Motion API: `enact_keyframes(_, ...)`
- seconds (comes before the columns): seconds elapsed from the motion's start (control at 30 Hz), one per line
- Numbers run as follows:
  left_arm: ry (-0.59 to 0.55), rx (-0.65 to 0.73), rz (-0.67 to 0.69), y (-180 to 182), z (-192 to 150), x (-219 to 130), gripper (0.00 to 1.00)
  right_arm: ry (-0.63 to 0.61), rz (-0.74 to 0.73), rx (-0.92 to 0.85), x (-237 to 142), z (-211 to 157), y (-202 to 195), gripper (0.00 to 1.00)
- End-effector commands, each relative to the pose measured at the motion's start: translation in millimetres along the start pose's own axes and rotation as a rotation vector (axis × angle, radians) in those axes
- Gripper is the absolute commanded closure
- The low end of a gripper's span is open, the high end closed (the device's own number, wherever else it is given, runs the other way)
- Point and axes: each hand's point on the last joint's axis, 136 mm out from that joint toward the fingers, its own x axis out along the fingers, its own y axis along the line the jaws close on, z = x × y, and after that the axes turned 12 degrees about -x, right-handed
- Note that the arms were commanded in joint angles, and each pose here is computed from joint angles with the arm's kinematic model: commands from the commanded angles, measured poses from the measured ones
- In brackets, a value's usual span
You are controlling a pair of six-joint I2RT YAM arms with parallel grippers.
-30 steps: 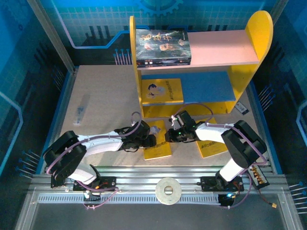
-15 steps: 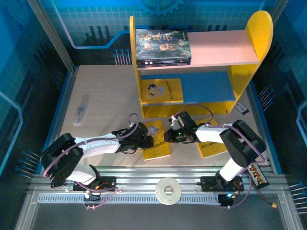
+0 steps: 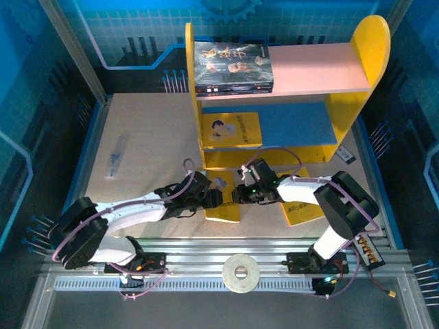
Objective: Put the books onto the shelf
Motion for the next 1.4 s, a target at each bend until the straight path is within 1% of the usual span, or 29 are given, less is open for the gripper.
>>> enact_keyframes(0.0,-0.033,0.047,-0.196,-56,12,-15,0.45,0.097,0.067,-0.042,11,-26,20,0.77)
enact_keyframes(0.13,-0.033,0.038,-0.165,-49,15,-14,0.49,0.085,0.063,-0.051,7,-22,22,0.77)
enact_keyframes(0.33,-0.060,0.032,-0.132,-38,22,-21,0.50,0.091,0.029,-0.059,2,-24,16,0.75)
enact_keyframes(0.53,-0.075,0.026,-0.109,-29,30,-30,0.51,0.087,0.026,-0.072,-1,-21,18,0.75)
enact_keyframes(0.83,-0.076,0.024,-0.068,-18,31,-33,0.58,0.076,0.029,-0.083,-3,-13,21,0.74)
enact_keyframes(0.93,-0.073,0.035,-0.057,-16,31,-31,0.62,0.075,0.032,-0.088,-4,-13,22,0.71)
enact_keyframes(1.13,-0.058,0.060,-0.042,-17,32,-27,0.83,0.064,0.030,-0.097,-8,-11,24,0.61)
enact_keyframes(1.2,-0.059,0.067,-0.038,-17,32,-29,0.89,0.054,0.029,-0.100,-10,-9,24,0.57)
enact_keyframes(1.37,-0.081,0.074,-0.013,-13,35,-44,0.98,0.032,0.031,-0.113,-18,-5,27,0.53)
